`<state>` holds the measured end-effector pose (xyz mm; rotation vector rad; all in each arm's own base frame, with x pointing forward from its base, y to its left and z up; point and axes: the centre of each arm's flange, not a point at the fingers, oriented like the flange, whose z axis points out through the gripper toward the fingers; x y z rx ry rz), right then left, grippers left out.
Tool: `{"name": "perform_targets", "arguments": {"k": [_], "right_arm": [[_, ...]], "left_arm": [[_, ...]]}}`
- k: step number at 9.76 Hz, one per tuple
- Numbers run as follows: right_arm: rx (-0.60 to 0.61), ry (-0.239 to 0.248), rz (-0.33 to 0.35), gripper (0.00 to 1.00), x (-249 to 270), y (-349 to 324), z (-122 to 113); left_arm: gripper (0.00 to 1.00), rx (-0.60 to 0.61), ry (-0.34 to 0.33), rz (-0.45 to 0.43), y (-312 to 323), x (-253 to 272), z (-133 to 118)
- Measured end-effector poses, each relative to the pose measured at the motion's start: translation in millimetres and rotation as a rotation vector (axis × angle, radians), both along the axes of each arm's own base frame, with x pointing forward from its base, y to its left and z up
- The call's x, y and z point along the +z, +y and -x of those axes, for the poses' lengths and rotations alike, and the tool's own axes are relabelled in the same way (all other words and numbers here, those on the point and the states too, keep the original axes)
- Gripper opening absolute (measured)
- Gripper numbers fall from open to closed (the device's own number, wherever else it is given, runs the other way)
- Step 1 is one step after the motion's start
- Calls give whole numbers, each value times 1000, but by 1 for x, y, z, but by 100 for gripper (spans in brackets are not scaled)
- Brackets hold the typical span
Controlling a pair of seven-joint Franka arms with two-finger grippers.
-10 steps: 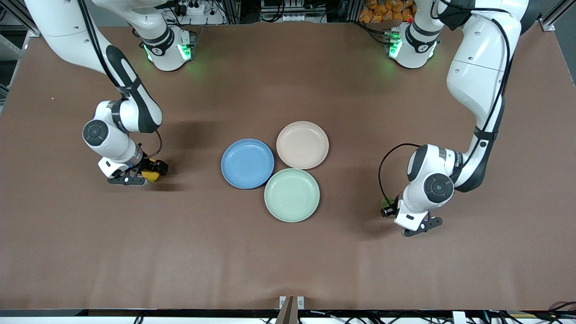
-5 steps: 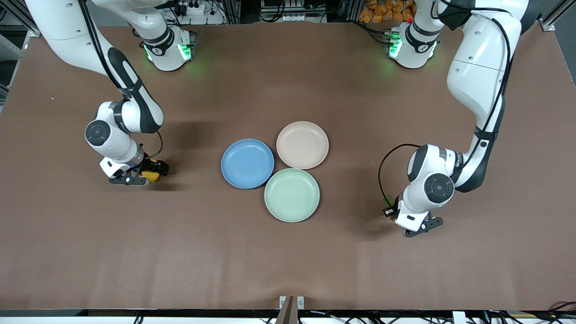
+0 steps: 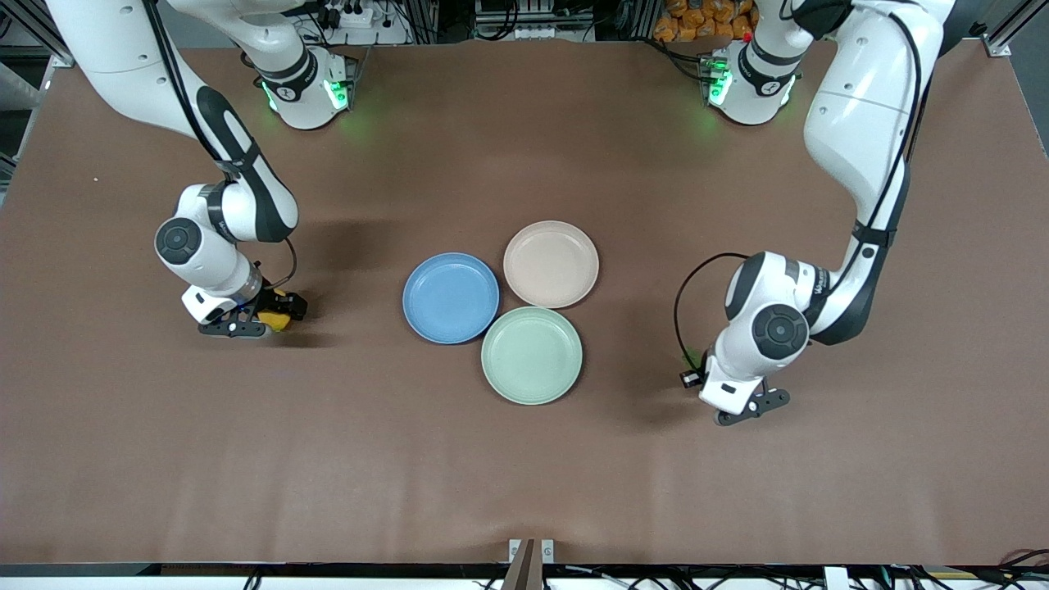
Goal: Place lemon and lettuce in plates
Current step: 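Carry the lettuce with the left gripper over the beige plate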
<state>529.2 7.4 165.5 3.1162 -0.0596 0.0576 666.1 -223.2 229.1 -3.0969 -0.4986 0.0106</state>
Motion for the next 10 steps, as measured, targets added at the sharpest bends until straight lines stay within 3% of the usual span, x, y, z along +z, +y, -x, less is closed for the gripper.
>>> {"name": "perform_targets", "arguments": {"k": [1, 2, 7, 10], "right_arm": [[-2, -1, 1, 62, 1, -1, 0], [-3, -1, 1, 60, 0, -2, 0], [-3, 0, 1, 59, 0, -2, -1], [17, 71, -4, 59, 5, 11, -6]], "left_arm": [[5, -11, 4, 2, -8, 10, 9], [5, -26, 10, 3, -15, 18, 21], [5, -14, 0, 16, -44, 37, 89], [5, 28, 15, 38, -84, 41, 126]]}}
